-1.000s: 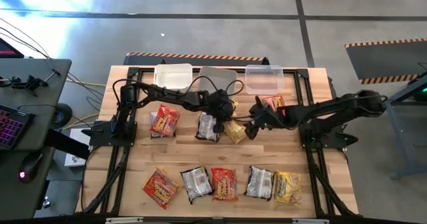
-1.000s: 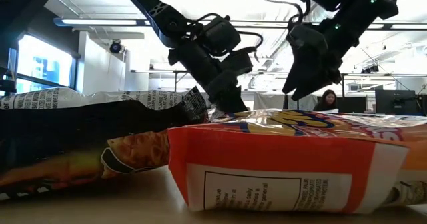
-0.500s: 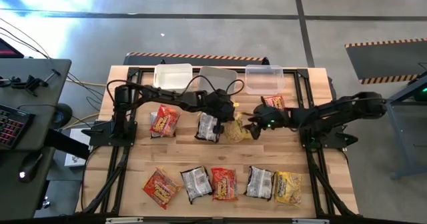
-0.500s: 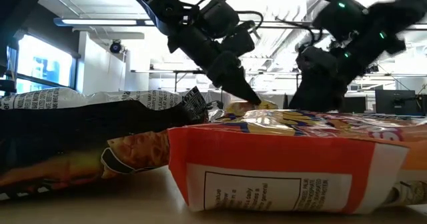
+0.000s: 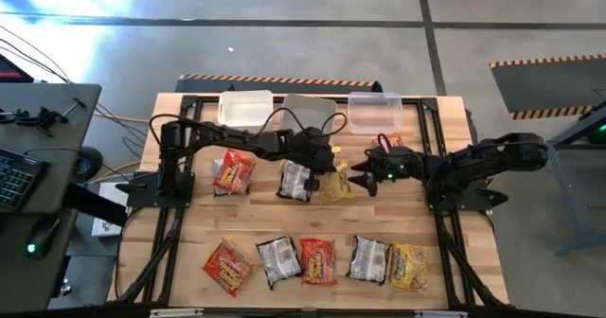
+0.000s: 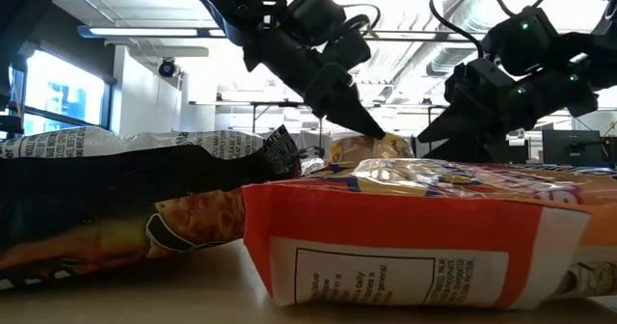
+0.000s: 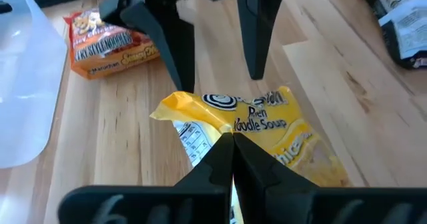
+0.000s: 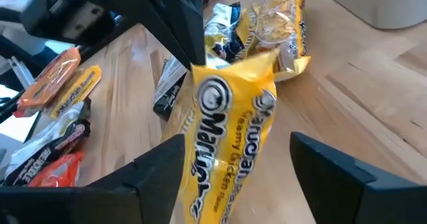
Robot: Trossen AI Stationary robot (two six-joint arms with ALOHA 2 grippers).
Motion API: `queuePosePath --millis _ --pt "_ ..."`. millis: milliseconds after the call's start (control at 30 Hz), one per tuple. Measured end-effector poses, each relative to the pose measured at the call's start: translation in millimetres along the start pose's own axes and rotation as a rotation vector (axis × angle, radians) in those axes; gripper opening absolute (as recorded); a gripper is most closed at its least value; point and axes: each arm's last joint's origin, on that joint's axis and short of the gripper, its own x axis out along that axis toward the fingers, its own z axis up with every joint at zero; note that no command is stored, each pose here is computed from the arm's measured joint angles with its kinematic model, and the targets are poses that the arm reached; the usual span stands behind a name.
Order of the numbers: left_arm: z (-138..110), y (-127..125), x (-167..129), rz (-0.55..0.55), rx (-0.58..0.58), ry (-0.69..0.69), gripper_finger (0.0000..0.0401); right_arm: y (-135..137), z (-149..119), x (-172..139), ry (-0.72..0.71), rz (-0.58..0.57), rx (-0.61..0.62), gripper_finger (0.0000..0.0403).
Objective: Sort Maruchan noodles
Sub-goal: Put the yellow noodle pack into the transparent bin
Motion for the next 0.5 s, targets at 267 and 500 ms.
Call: queuePosePath --millis 267,500 --pt "5.6 0.6 -3.1 0.008 -0.002 -0.026 0.0 -0.9 -0.9 4.1 -0.009 0.007 -0.001 0.0268" --pt "5.4 0.6 -3.1 0.007 -0.002 -0.024 0.0 -7.8 -9.5 19.0 -0.025 0.008 -0.015 0.0268"
